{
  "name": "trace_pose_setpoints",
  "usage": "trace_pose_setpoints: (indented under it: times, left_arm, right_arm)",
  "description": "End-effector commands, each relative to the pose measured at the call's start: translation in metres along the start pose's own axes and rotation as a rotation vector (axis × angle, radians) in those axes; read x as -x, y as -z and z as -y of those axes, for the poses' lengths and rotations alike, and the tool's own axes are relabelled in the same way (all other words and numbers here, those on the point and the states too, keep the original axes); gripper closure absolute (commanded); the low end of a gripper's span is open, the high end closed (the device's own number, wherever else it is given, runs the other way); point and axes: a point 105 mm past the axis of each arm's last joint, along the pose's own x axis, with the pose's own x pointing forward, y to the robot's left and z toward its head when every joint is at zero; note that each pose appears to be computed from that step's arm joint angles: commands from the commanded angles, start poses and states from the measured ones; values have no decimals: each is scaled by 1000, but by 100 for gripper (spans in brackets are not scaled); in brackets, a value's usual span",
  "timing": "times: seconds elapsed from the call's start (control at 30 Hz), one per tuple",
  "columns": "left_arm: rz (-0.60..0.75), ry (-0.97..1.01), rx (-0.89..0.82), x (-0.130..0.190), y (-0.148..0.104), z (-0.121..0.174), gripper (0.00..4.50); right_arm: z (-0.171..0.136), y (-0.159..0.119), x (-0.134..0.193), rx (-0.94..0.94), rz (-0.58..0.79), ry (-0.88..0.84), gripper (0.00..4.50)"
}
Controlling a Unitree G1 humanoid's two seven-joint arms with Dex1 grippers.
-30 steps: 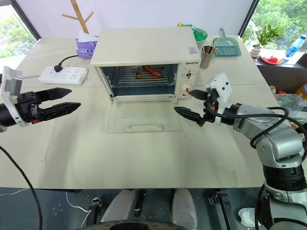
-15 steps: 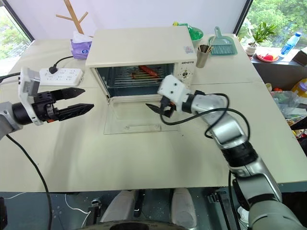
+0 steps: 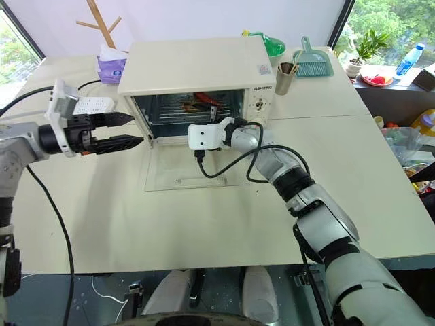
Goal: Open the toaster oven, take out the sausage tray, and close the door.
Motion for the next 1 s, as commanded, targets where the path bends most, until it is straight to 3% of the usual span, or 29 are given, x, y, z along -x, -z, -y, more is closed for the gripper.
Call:
trace_pose_setpoints:
  times: [0.03,0.23,0.33,0.43,0.83,0.93,1.0]
  left_arm:
    - [7,8,-45,-3,-8,-4,2]
    - [-2,46,-61,-9,-8,-2,2]
    - [-5,46,-64,-12,-8,-4,0]
    - [-5,45,-66,-14,-9,-7,0]
    - [-12,42,-74,-14,-9,-11,0]
    - [-16,40,-71,-13,-8,-11,0]
    - [-17,40,-70,-12,-7,-11,0]
  right_arm:
    - [12,-4,-7,55,18,40,0]
    - [13,4,-15,72,-10,50,0]
    - [13,5,-17,74,-12,55,86]
    - [13,5,-18,79,-10,58,234]
    - [8,5,-20,90,-12,48,234]
    - [11,3,-22,99,-13,55,317]
    - [12,3,-22,104,-13,60,413]
